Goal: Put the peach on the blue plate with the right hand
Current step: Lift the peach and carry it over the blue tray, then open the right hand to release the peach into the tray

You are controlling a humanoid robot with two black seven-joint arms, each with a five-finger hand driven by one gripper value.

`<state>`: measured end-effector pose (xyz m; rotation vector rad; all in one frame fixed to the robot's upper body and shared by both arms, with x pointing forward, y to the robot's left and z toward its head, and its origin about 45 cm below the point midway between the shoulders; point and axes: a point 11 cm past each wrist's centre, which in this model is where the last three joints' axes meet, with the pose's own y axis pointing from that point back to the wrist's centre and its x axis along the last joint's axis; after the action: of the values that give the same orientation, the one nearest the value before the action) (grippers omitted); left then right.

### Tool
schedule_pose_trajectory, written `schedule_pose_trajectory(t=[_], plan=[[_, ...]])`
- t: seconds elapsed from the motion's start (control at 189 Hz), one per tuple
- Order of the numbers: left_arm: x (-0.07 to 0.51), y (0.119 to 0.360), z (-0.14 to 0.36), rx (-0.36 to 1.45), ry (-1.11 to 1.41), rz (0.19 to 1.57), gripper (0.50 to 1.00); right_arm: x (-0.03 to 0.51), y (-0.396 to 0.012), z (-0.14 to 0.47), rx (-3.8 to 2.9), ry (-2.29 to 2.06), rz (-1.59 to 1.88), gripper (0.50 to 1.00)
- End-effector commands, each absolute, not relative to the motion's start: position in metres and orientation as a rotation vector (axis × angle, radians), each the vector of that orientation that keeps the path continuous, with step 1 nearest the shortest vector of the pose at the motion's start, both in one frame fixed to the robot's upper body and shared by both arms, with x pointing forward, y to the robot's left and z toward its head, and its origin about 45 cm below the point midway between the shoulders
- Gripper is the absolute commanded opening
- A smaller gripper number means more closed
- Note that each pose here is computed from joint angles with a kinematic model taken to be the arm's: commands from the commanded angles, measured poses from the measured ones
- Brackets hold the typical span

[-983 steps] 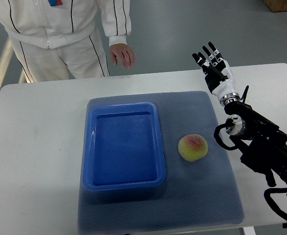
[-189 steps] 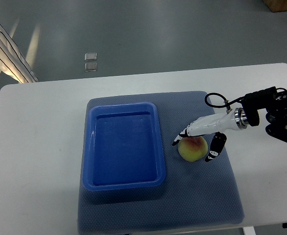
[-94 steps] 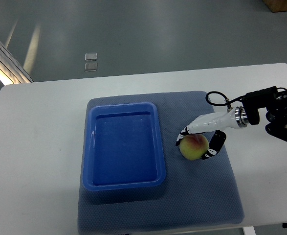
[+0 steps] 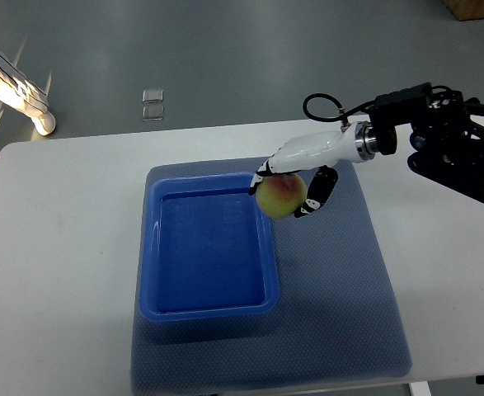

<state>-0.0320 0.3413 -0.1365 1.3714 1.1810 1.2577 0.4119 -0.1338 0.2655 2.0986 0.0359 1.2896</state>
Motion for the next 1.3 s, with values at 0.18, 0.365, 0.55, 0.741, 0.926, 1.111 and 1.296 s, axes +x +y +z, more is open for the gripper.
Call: schedule_pose_trajectory(t=[0.18,0.365,0.55,0.741,0.926,1.111,1.296], plan=[[-0.032,0.341,-0.137,1.370,1.182,1.259,1.000,0.406,-0.049,0.241,2.172,0.099,1.289,0.682],[-0.032,0.341,-0.137,1.370,1.182,1.259,1.000,0.394,-0.023,0.220,2.202,0.134,1.258,0.697],[-0.032,0.341,-0.137,1.370,1.182,1.259,1.000,0.401,-0.033,0.200,2.180,0.073,1.201,0.744],[-0.032,0.341,-0.137,1.370,1.182,1.259,1.000,0.404,-0.038,0.195,2.170,0.047,1.188,0.801],[-0.032,0.341,-0.137,1.370,1.182,1.259,1.000,0.404,-0.037,0.196,2.174,0.044,1.188,0.903],[-0.032,0.341,-0.137,1.370,1.182,1.259,1.000,0.403,-0.034,0.200,2.201,0.042,1.175,0.930],[-0.032,0.341,-0.137,1.370,1.182,1.259,1.000,0.411,-0.027,0.223,2.280,-0.047,1.166,0.930]])
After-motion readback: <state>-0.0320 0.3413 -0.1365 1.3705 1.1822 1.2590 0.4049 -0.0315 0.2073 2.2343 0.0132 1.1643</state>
